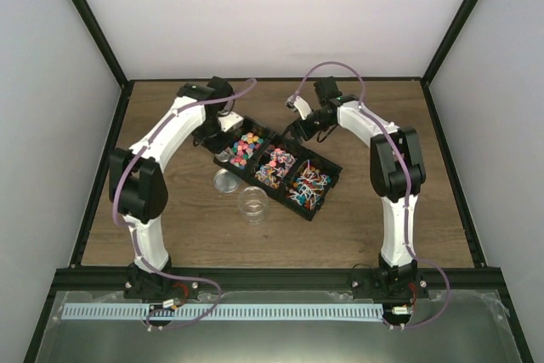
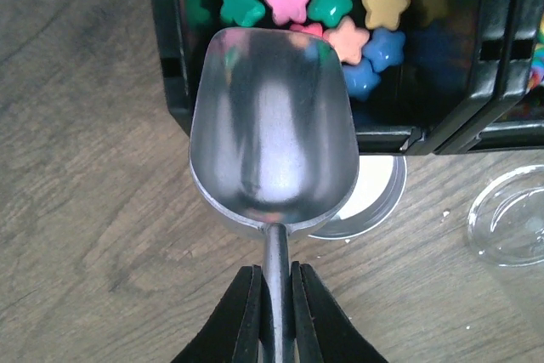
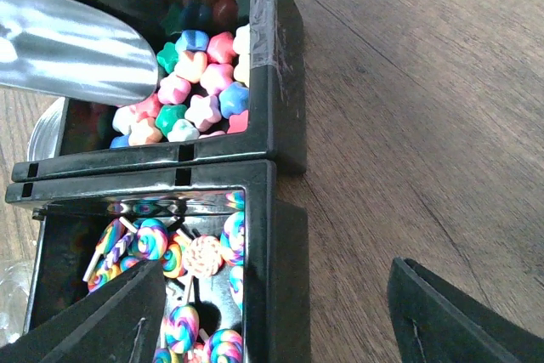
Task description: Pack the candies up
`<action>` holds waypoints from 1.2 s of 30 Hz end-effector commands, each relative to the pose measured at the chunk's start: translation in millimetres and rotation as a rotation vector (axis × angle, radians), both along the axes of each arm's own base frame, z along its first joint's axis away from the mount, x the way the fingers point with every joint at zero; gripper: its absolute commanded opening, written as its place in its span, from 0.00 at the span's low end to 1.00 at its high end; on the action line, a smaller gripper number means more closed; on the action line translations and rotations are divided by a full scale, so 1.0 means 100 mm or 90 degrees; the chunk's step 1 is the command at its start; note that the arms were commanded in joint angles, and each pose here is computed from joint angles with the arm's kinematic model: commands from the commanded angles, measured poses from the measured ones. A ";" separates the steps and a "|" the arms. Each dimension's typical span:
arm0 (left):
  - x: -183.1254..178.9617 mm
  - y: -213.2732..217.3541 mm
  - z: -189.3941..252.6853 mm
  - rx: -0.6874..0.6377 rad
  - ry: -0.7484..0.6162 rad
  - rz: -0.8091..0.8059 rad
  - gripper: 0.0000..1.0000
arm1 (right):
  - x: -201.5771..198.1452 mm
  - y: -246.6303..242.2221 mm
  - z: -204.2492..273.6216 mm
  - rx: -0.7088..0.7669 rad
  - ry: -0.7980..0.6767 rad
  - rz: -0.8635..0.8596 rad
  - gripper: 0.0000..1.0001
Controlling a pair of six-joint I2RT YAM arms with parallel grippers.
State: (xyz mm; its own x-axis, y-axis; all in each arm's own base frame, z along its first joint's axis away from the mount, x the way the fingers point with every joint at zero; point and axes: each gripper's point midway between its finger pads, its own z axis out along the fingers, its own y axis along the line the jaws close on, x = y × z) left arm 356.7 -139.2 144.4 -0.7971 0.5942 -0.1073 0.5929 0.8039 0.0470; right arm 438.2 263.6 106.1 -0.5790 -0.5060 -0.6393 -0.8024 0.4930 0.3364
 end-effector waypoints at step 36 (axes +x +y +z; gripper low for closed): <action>0.16 -0.49 -0.70 -0.171 -0.132 -0.037 0.04 | -0.06 0.12 -0.20 -0.004 -0.005 0.056 0.36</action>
State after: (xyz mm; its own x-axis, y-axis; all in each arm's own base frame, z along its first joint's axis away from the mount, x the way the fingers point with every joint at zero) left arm 377.6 -178.4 92.1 -0.7209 0.5678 -0.3974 0.6181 0.7861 0.0019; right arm 432.5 270.2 84.0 -0.5532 -0.5495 -0.6261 -0.8273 0.4504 0.3357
